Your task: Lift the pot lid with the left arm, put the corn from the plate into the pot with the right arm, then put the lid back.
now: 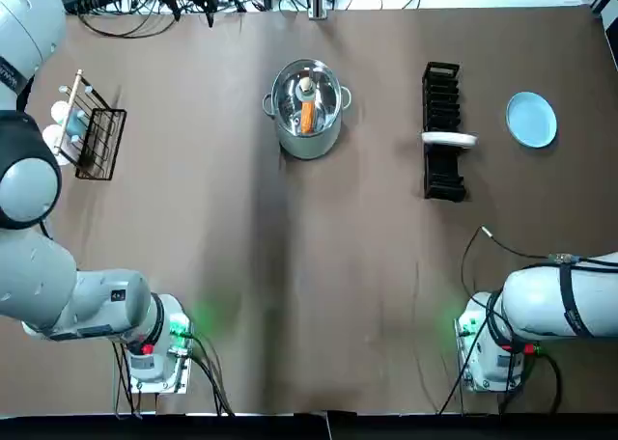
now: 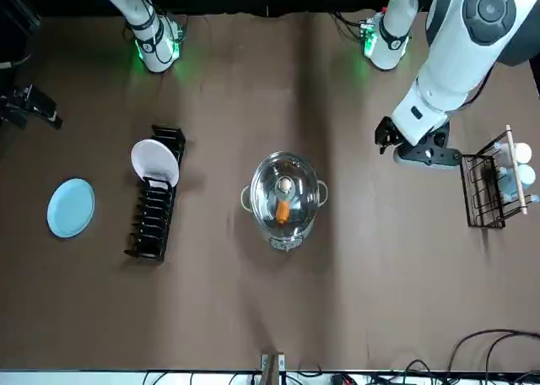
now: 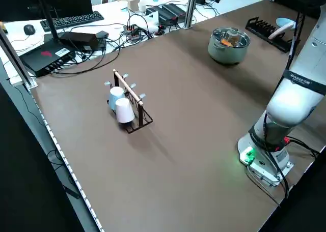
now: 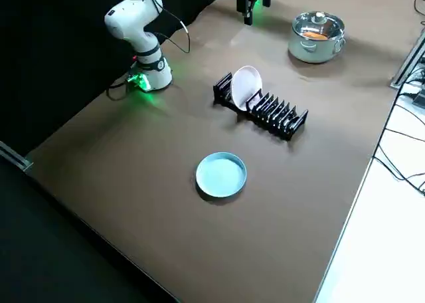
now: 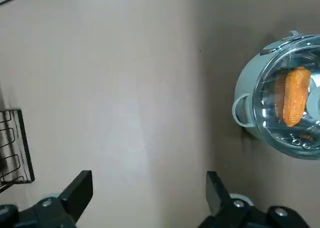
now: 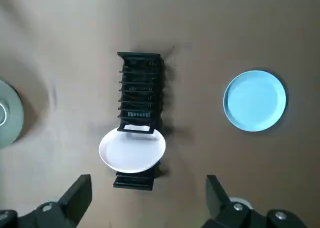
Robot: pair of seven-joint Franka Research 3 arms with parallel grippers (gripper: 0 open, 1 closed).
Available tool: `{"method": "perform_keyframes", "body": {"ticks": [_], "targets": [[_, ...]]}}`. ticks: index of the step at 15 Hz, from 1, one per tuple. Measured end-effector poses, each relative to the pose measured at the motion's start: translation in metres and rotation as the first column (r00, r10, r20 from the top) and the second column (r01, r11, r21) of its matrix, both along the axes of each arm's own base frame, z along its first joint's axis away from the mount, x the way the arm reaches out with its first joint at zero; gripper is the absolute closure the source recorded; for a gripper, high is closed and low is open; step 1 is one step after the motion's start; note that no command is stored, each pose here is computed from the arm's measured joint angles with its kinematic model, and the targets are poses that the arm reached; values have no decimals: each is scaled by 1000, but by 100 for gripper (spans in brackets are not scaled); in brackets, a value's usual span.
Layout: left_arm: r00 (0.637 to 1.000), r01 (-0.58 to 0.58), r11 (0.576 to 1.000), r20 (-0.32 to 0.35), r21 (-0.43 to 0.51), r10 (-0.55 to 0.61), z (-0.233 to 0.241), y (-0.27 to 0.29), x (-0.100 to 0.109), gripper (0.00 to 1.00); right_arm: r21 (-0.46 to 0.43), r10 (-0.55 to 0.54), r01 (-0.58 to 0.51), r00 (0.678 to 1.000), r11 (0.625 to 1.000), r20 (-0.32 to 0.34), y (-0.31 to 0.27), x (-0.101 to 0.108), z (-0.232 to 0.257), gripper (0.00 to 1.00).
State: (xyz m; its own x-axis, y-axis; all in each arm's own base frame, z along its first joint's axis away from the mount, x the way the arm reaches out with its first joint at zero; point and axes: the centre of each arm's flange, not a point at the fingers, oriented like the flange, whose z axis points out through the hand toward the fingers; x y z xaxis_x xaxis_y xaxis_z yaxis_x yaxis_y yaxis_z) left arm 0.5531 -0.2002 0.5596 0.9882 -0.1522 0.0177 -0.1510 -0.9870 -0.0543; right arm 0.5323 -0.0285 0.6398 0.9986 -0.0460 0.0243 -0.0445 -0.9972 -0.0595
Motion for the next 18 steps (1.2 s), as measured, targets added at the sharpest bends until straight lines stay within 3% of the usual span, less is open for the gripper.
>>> {"method": "perform_keyframes", "body": {"ticks": [5, 10, 18], "targets": [[997, -78, 997, -7, 19, 79, 12, 55, 12, 0, -2, 2, -2, 1000, 1000, -2, 1, 0, 0, 0], [997, -81, 997, -15, -7, 81, 27, 68, 5, 0, 0, 5, -5, 999, 1000, -42, 2, -5, -4, 0], [993, -119, 991, -14, -61, 118, 42, 115, 6, 0, 0, 15, -15, 1000, 1000, -17, 8, -3, 0, 0]]}}
